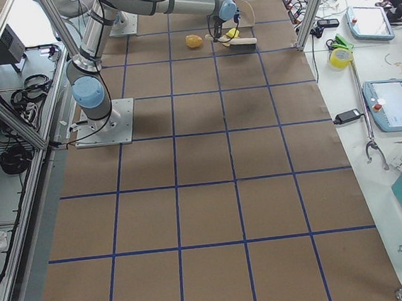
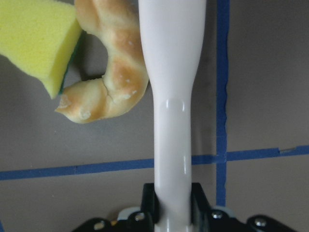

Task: Sweep and dump trash into bin
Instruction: 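Tilt the white dustpan down with the left gripper beside the brush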

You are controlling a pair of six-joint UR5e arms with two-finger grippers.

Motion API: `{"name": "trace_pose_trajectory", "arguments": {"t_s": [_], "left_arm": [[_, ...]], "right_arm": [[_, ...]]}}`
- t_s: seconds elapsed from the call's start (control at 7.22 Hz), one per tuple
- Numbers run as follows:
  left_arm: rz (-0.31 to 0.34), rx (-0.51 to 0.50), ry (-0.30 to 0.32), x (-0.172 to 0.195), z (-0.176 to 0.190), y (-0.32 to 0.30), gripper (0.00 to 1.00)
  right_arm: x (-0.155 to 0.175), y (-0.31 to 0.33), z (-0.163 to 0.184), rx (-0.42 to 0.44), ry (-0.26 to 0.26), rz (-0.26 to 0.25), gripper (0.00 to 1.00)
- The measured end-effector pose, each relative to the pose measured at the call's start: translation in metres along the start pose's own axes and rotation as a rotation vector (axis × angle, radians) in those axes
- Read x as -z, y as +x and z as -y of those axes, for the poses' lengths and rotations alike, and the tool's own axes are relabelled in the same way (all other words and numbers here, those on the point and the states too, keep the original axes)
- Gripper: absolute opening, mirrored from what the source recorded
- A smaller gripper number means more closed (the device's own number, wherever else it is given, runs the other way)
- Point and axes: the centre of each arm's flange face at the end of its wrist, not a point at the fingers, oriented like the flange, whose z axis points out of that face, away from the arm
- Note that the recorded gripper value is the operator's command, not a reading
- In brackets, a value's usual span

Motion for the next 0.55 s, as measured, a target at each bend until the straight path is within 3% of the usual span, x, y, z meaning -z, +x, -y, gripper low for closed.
{"name": "trace_pose_trajectory", "arguments": {"t_s": [0.28,0.55], "left_arm": [[0.009,-0.017,0.064,0.0041,-0.0081,-0.0006,0.00],[0.011,-0.023,0.077,0.0045,-0.0119,-0.0007,0.00]], "right_arm": [[0.0001,0.0000,0.0001,-0.001,0.001,0.000,0.00],[0.0001,-0.0010,-0.0005,-0.012,0.002,0.001,0.00]]}}
